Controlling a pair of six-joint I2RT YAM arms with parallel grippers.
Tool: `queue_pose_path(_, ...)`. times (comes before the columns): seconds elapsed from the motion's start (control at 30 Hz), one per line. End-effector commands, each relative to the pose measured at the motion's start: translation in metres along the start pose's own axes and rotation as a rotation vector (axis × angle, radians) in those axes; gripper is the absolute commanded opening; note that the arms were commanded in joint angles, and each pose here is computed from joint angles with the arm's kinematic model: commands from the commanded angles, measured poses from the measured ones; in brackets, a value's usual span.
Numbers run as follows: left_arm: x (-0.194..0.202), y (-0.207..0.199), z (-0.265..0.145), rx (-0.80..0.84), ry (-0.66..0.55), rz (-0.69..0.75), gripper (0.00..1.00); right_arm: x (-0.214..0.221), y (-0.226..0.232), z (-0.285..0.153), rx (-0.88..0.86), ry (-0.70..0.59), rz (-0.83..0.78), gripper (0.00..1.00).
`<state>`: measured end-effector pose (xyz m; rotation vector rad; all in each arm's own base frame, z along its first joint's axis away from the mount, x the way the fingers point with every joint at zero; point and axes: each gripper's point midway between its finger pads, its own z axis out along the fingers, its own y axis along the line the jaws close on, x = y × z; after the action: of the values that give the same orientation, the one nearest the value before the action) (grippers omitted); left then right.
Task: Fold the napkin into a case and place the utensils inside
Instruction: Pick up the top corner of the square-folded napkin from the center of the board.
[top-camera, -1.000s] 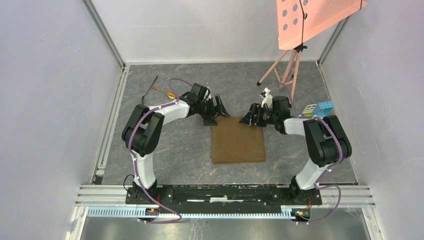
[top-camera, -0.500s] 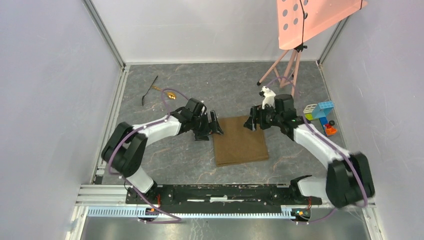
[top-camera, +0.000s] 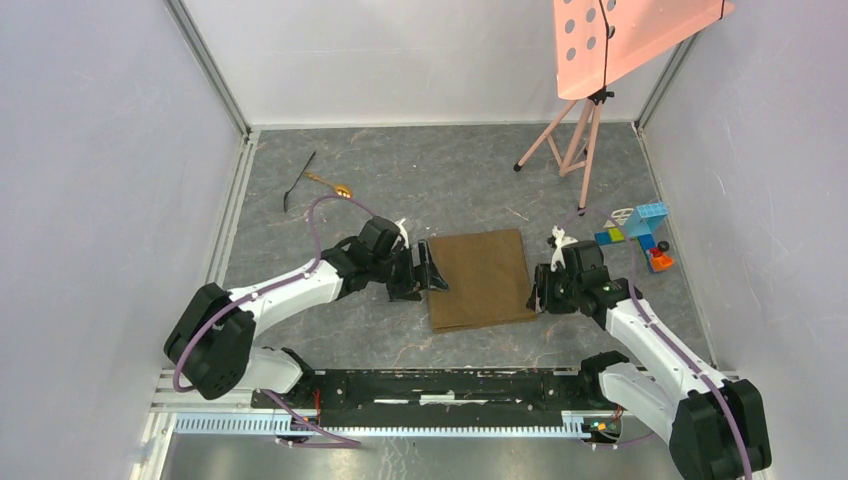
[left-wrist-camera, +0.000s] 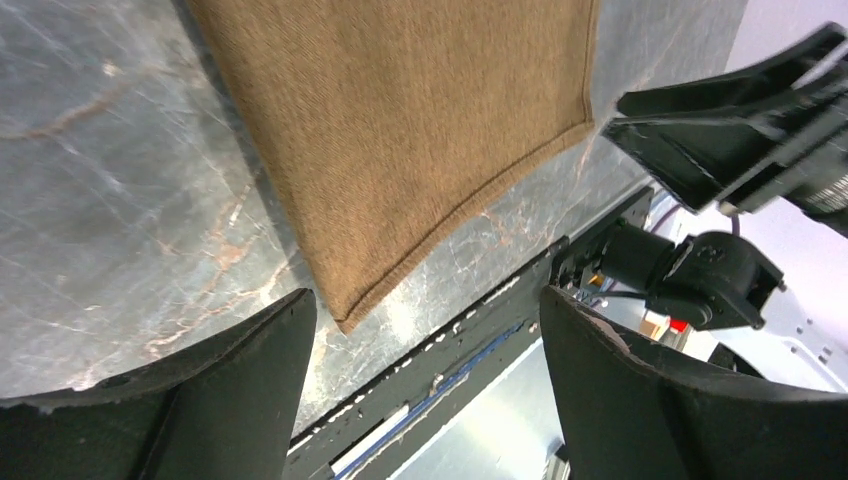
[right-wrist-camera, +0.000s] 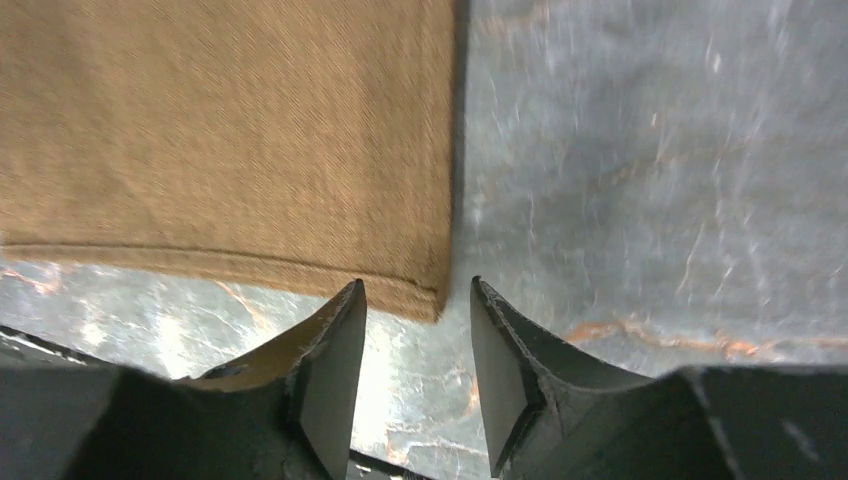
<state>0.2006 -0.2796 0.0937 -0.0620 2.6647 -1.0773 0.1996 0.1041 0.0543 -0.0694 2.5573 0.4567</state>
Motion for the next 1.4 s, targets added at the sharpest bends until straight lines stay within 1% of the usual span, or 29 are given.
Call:
queue_pose_path(0.0, 0.008, -0.023, -0.002, 0.094, 0.006, -0.003, 0.88, 0.016, -0.004, 0.004, 0.017, 0.021, 0.080, 0.47)
queue_pose_path(0.13, 0.016, -0.020, 0.000, 0.095, 0.016, 0.001, 0.88, 0.024, -0.005, 0.009, 0.006, 0.041, 0.079, 0.42)
queue_pose_path(0.3, 0.021, -0.019, 0.001, 0.110, 0.021, -0.008, 0.88, 0.024, -0.007, 0.010, 0.011, 0.038, 0.071, 0.37)
queue_pose_path(0.5, 0.020, -0.020, -0.002, 0.108, 0.015, 0.001, 0.88, 0.021, -0.012, 0.011, 0.041, 0.030, 0.046, 0.36)
queue_pose_path(0.73, 0.019, -0.020, -0.003, 0.102, 0.011, 0.007, 0.88, 0.026, -0.005, 0.015, -0.009, 0.034, 0.057, 0.35)
queue_pose_path(0.83, 0.019, -0.020, -0.003, 0.102, 0.010, 0.007, 0.88, 0.029, -0.006, 0.017, -0.012, 0.039, 0.058, 0.33)
queue_pose_path(1.0, 0.019, -0.020, -0.004, 0.100, 0.007, 0.007, 0.87, 0.031, -0.004, 0.018, -0.023, 0.044, 0.062, 0.32)
queue_pose_path(1.17, 0.020, -0.017, -0.003, 0.091, 0.009, 0.008, 0.87, 0.024, 0.001, 0.014, -0.040, 0.024, 0.061, 0.28)
queue_pose_path(1.27, 0.020, -0.017, -0.002, 0.090, 0.010, 0.009, 0.87, 0.018, 0.004, 0.010, -0.044, 0.013, 0.059, 0.23)
queue_pose_path(1.37, 0.020, -0.017, -0.002, 0.090, 0.011, 0.009, 0.87, 0.015, 0.004, 0.008, -0.045, 0.007, 0.056, 0.21)
